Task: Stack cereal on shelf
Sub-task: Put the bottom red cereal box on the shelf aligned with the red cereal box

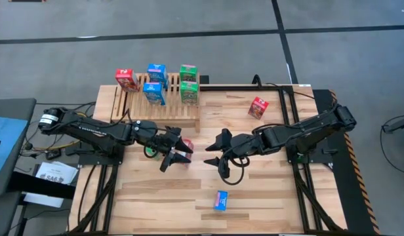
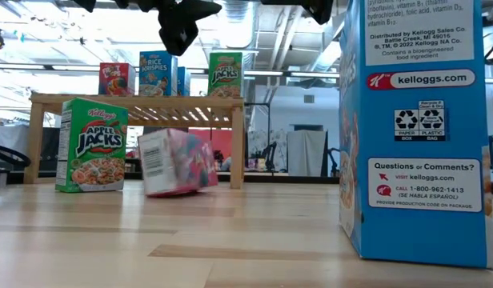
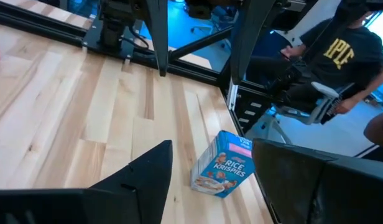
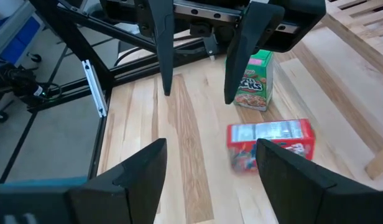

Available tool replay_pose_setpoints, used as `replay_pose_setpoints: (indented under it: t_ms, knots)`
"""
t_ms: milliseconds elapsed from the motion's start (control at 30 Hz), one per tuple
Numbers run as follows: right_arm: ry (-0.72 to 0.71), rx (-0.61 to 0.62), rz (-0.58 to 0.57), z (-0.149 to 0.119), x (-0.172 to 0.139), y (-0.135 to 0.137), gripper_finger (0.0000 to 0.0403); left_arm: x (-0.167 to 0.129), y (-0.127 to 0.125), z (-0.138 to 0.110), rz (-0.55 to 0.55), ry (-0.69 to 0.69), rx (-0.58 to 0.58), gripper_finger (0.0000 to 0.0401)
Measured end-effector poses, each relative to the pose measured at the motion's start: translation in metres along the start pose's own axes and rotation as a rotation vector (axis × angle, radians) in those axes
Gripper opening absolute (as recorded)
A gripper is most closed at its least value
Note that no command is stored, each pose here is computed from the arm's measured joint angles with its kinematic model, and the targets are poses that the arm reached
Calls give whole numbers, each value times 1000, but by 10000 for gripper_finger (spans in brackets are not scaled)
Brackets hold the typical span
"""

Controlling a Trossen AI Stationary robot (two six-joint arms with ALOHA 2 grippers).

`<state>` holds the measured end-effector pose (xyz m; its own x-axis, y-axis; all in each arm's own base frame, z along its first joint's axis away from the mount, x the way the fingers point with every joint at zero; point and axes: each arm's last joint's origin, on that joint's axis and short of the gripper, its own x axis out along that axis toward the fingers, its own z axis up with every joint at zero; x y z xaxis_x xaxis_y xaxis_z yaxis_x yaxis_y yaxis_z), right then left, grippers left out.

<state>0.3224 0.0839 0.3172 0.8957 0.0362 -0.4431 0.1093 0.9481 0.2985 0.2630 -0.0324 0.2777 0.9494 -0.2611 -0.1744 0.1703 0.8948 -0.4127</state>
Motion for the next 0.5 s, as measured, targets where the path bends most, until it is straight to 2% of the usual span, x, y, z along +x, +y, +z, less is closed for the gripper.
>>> replay_pose_setpoints:
  t_ms: [400,500]
  knots:
    - [2,0,0,0,0,0,272,1,-3,-5,8,31,0,208]
    - [8,-2,-1,-1,0,0,272,1,-6,-12,57,77,-1,208]
